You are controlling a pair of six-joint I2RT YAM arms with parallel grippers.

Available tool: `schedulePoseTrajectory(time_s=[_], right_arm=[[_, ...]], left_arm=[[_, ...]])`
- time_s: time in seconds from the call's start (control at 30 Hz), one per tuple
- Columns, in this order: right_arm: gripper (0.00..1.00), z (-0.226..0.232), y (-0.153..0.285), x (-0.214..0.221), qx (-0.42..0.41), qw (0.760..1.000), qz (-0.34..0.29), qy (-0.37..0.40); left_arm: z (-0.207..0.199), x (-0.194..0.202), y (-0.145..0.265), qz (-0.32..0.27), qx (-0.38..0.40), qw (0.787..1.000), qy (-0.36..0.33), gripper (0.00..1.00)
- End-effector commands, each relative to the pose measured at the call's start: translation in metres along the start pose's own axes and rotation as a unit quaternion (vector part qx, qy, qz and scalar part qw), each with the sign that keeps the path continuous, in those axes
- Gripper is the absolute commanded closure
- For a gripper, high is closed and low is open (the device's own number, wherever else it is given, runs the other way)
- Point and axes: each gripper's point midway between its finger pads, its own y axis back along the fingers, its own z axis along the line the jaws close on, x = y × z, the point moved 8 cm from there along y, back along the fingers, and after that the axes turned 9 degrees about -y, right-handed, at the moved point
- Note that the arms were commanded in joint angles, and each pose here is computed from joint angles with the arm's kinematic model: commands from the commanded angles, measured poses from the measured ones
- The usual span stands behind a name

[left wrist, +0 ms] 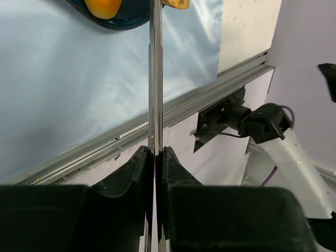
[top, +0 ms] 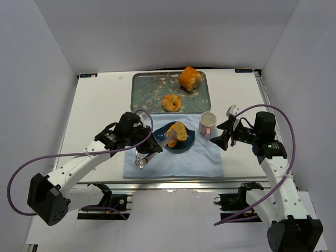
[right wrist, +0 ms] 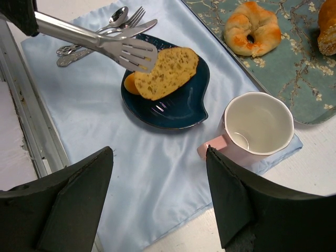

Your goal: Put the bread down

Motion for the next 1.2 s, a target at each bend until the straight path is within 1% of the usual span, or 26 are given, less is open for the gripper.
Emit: schedulePoseTrajectory(time_s=[0.0,0.07,0.13,0.23,0.37,0.47,0.8,0.93,1.0,1.1,1.13,1.17], right_arm=[[0.24,0.002,0.004,-0.016,-0.003,1.000,-0.013,0.020],[0.24,0.002,0.005,-0.016,-0.002,1.000,-0.013,0.022],[0.24,0.003,0.005,-0.015,-0.001,1.000,-0.012,0.022],[0.24,0.003,0.006,-0.014,0.002,1.000,-0.011,0.021],[0.24,0.004,0.006,-0.013,0.001,1.000,-0.011,0.020],[0.24,0.004,0.006,-0.012,0.002,1.000,-0.011,0.020],[0.24,0.005,0.006,-0.010,0.002,1.000,-0.010,0.020],[0.24,0.005,0.006,-0.009,-0.001,1.000,-0.010,0.019],[0.24,0.005,0.005,-0.009,-0.002,1.000,-0.010,0.018],[0.24,0.005,0.005,-0.010,-0.005,1.000,-0.011,0.025],[0.24,0.005,0.006,-0.010,-0.005,0.999,-0.010,0.031],[0.24,0.005,0.006,-0.009,-0.006,0.999,-0.008,0.032]], left_arm=[[-0.003,0.000,-0.003,0.003,0.003,1.000,-0.030,0.87],[-0.003,-0.001,-0.009,0.008,-0.007,0.999,-0.035,0.81],[-0.004,-0.003,-0.012,0.010,-0.012,0.999,-0.044,0.73],[-0.006,-0.008,-0.017,0.011,-0.018,0.999,-0.051,0.64],[-0.009,-0.015,-0.021,0.012,-0.022,0.998,-0.058,0.55],[-0.012,-0.017,-0.021,0.010,-0.020,0.998,-0.061,0.52],[-0.020,-0.022,-0.004,-0.002,-0.036,0.997,-0.068,0.51],[-0.018,-0.021,0.009,0.001,-0.070,0.995,-0.075,0.52],[-0.019,-0.022,0.014,-0.007,-0.080,0.994,-0.079,0.53],[-0.020,-0.032,0.028,-0.038,-0.117,0.988,-0.092,0.58],[-0.022,-0.036,0.034,-0.045,-0.127,0.986,-0.096,0.62],[-0.017,-0.042,0.038,-0.064,-0.155,0.980,-0.104,0.65]])
